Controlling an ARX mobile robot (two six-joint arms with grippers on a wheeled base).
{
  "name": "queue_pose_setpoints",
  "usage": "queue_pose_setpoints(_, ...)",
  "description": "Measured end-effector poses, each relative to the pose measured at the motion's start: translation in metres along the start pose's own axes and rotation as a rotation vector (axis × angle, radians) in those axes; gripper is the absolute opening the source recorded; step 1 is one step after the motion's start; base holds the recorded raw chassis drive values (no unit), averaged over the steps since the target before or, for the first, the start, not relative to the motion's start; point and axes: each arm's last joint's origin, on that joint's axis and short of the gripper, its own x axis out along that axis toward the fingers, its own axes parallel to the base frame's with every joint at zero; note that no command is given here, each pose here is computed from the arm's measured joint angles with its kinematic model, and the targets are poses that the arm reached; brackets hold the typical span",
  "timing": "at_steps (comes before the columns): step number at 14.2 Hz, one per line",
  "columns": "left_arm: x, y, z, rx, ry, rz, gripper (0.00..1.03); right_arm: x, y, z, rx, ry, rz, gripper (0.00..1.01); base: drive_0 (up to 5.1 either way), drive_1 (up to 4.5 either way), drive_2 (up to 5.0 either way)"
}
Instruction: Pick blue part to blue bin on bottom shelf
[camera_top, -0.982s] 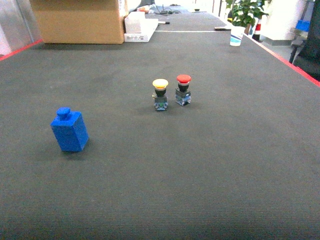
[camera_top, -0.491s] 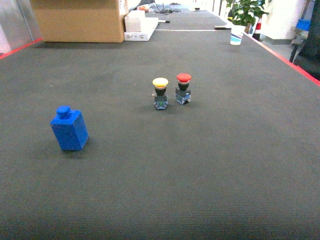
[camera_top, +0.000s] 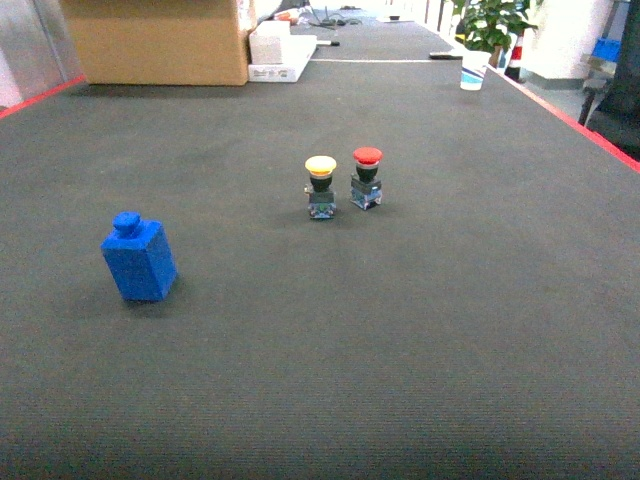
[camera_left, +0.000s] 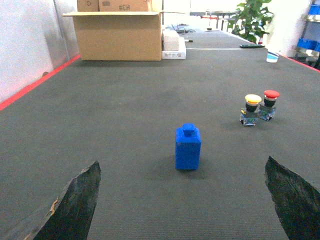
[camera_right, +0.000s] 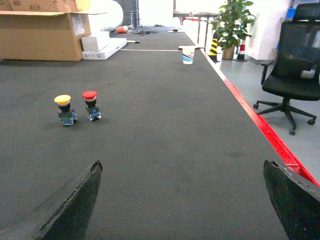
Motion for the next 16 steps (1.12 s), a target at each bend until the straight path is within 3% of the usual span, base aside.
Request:
queue_pose_setpoints(4, 0.000, 0.000, 0.000, 0.000, 0.000, 0.000, 0.98, 0.000, 0.000, 0.000, 0.000, 0.000, 0.000, 0.98, 0.0, 0.00, 0.0)
queue_pose_setpoints(6, 0.004, -0.003, -0.004, -0.041, 0.170, 0.114, 0.98, 0.000, 0.000, 0.000, 0.000, 0.001, 0.000, 0.98, 0.0, 0.00, 0.0)
queue_pose_setpoints(7, 0.010, -0.003, -0.004, -0.061, 0.175, 0.141, 0.98, 0.000, 0.000, 0.000, 0.000, -0.001, 0.000, 0.98, 0.0, 0.00, 0.0)
queue_pose_setpoints(8, 0.019, -0.005, 0.000, -0.084, 0.150, 0.123, 0.98, 0.000, 0.000, 0.000, 0.000, 0.001, 0.000, 0.98, 0.0, 0.00, 0.0)
queue_pose_setpoints(10, 0.055, -0.020, 0.007, -0.090, 0.168, -0.016, 0.98, 0.000, 0.000, 0.000, 0.000, 0.000, 0.000, 0.98, 0.0, 0.00, 0.0)
queue_pose_setpoints(11, 0.105, -0.032, 0.004, -0.083, 0.182, -0.075, 0.98, 0.000, 0.000, 0.000, 0.000, 0.000, 0.000, 0.98, 0.0, 0.00, 0.0)
queue_pose_setpoints(14, 0.168, -0.040, -0.043, -0.069, 0.308, -0.077, 0.98, 0.000, 0.000, 0.000, 0.000, 0.000, 0.000, 0.98, 0.0, 0.00, 0.0)
queue_pose_setpoints(16, 0.190, -0.039, -0.068, -0.062, 0.336, -0.069, 0.98, 0.000, 0.000, 0.000, 0.000, 0.000, 0.000, 0.98, 0.0, 0.00, 0.0)
